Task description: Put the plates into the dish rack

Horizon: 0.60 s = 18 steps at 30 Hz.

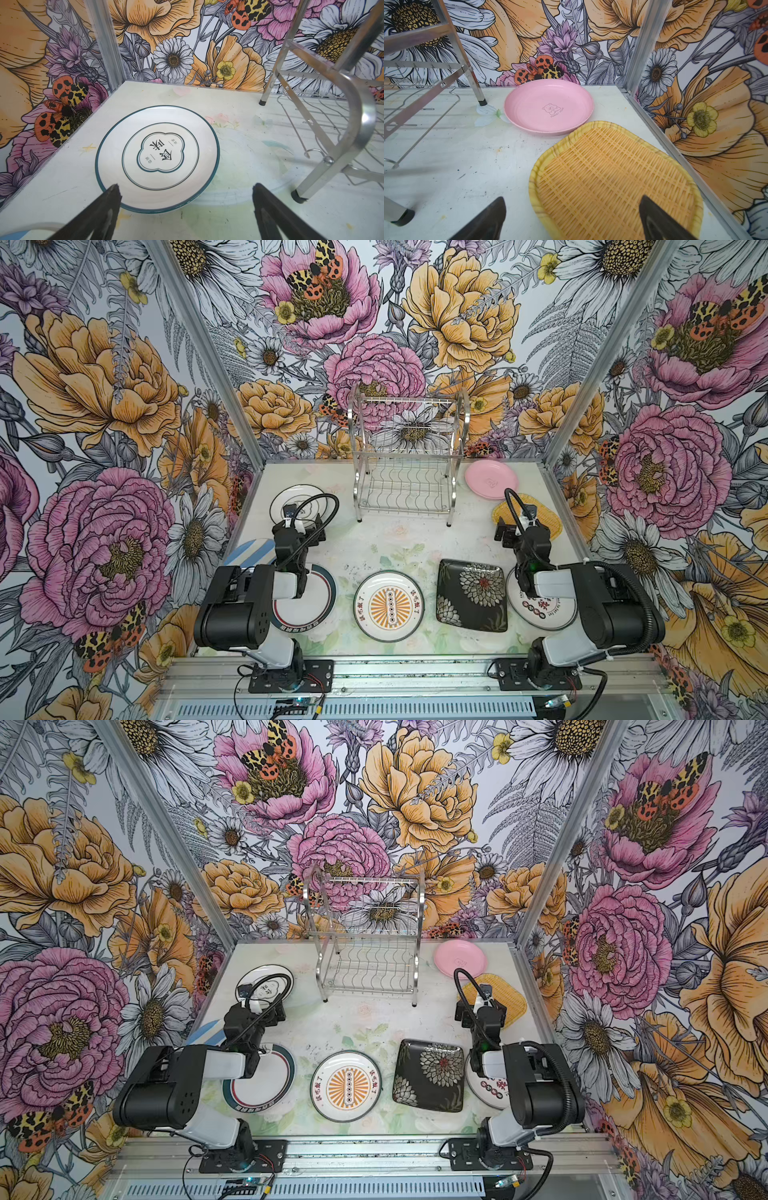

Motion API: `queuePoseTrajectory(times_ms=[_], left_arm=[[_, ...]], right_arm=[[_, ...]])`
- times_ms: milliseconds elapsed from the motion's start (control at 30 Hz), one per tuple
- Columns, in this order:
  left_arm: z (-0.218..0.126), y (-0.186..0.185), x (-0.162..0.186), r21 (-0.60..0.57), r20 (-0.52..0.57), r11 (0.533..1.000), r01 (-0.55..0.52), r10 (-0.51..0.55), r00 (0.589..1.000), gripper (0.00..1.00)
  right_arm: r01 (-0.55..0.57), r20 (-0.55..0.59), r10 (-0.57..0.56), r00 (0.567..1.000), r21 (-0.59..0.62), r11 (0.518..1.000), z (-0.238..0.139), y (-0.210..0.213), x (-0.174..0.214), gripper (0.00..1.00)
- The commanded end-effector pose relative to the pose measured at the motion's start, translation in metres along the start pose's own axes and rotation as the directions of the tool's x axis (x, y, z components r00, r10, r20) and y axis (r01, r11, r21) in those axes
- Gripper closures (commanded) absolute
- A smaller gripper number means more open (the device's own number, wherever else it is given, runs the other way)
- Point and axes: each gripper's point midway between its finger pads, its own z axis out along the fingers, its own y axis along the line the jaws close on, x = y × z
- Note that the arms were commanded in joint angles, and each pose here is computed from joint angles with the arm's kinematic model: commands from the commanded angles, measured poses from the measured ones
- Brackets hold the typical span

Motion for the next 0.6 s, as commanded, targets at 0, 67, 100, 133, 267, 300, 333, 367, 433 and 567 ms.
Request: queuePoseTrajectory(times_ms=[0,67,100,133,267,300,333,367,433,567], left_arm=[[0.0029,-0.0043,-0.0068,0.023,0.016,1.0,-0.013,0.012,1.0,0.01],[0.003,-0.0049,-0.0066,0.025,0.015,1.0,-0.012,0.012,1.0,0.01],[0.003,-0.0051,-0.0068,0.026,0.016,1.0,-0.013,0.013,1.0,0.01],[0.003,-0.005,-0.0066,0.026,0.016,1.0,-0.012,0.012,1.0,0.01],[0.0029,-0.0049,-0.0064,0.022,0.015,1.0,-0.014,0.014,1.0,0.01],[0.003,-0.0047,-0.0064,0.022,0.015,1.0,-0.014,0.014,1.0,0.01],[0.0029,-0.0049,-0.0063,0.022,0.015,1.0,-0.014,0.014,1.0,0.01],[0.003,-0.005,-0.0061,0.023,0.014,1.0,-0.013,0.013,1.0,0.01],[0.0029,-0.0053,-0.0061,0.024,0.014,1.0,-0.014,0.014,1.0,0.01],[0.0027,-0.0053,-0.0063,0.013,0.016,1.0,-0.022,0.021,1.0,0.01]], right_arm=[[-0.009,0.026,0.009,1.0,-0.009,1.0,0.0032,0.0019,-0.0101,0.01],[-0.009,0.028,0.009,1.0,-0.01,1.0,0.0031,0.0019,-0.0106,0.0],[-0.008,0.027,0.008,1.0,-0.009,1.0,0.0033,0.0019,-0.0104,0.01],[-0.008,0.027,0.009,1.0,-0.011,1.0,0.0034,0.0022,-0.0105,0.0],[-0.009,0.028,0.01,1.0,-0.01,1.0,0.0032,0.0021,-0.0106,0.01],[-0.007,0.027,0.008,1.0,-0.01,1.0,0.0032,0.002,-0.0102,0.0],[-0.009,0.029,0.009,1.0,-0.011,1.0,0.003,0.0022,-0.011,0.0],[-0.008,0.026,0.008,1.0,-0.012,1.0,0.0032,0.0023,-0.01,0.0],[-0.009,0.029,0.009,1.0,-0.011,1.0,0.0036,0.0023,-0.0112,0.01],[-0.01,0.024,0.01,1.0,-0.017,1.0,0.0037,0.0029,-0.0103,0.01]])
